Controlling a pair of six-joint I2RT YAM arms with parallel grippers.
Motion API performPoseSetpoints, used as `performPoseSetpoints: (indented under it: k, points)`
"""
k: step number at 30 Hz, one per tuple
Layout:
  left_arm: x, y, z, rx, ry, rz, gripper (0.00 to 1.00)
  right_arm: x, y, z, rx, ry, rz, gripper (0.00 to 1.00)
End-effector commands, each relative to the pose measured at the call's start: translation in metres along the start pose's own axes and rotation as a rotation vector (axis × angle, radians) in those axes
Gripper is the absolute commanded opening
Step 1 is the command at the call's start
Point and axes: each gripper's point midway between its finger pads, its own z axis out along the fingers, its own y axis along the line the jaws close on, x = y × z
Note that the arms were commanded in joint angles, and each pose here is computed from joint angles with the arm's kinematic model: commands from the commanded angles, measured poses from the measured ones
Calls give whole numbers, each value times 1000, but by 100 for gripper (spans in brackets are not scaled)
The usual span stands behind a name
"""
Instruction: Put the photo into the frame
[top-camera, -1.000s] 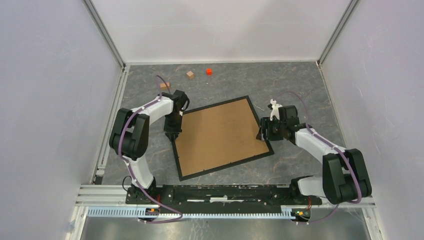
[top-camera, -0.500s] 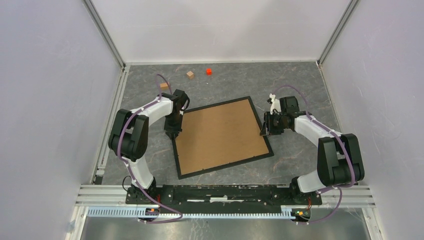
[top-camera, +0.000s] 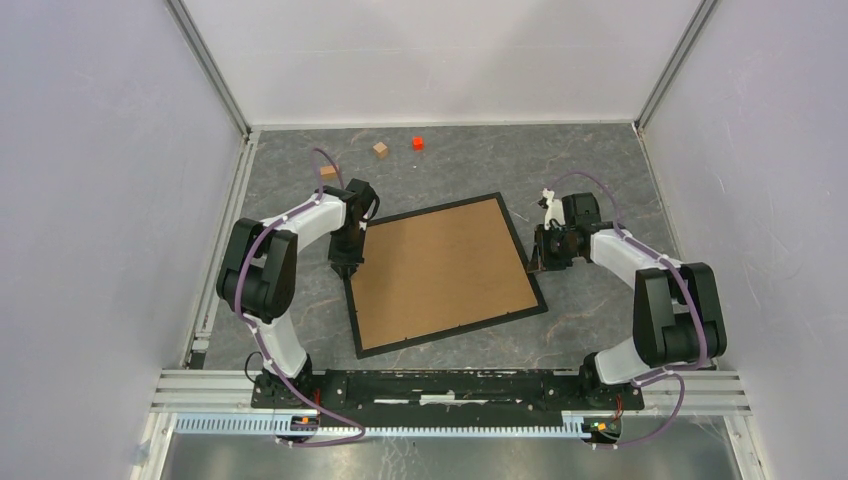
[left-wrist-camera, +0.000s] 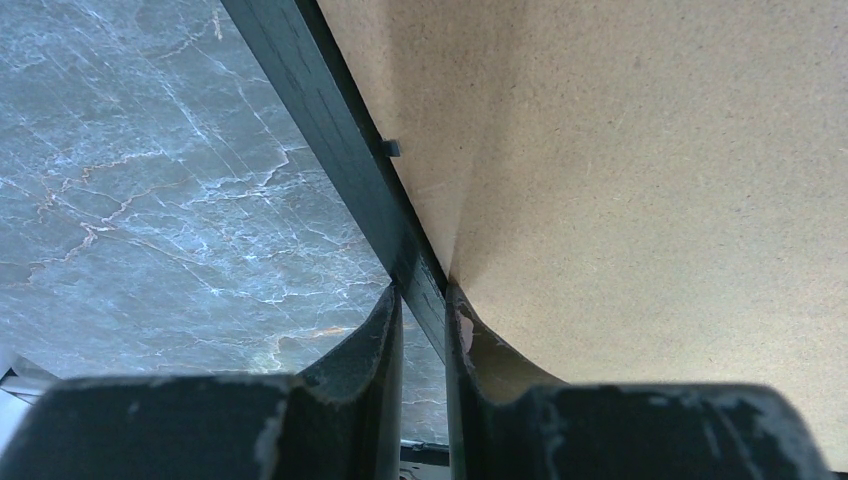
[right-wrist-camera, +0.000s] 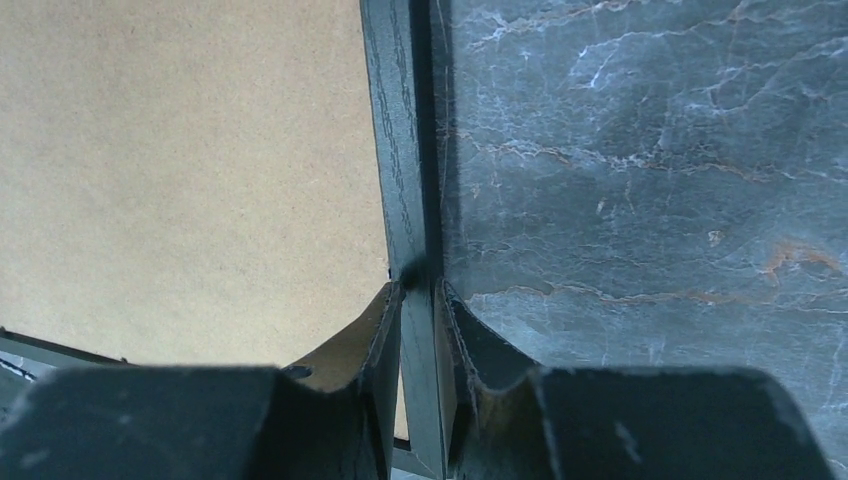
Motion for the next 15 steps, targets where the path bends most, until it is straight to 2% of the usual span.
performPoseSetpoints:
  k: [1, 10, 15]
  points:
    - [-22, -14, 3, 55, -104, 20, 2, -18, -2, 1, 2, -43, -23, 24]
    - [-21, -16, 4, 70, -100, 14, 2, -1, -2, 12, -24, 1, -3, 23]
    - [-21, -19, 3, 80, -102, 13, 2, 20, -14, 22, 17, 68, 19, 23]
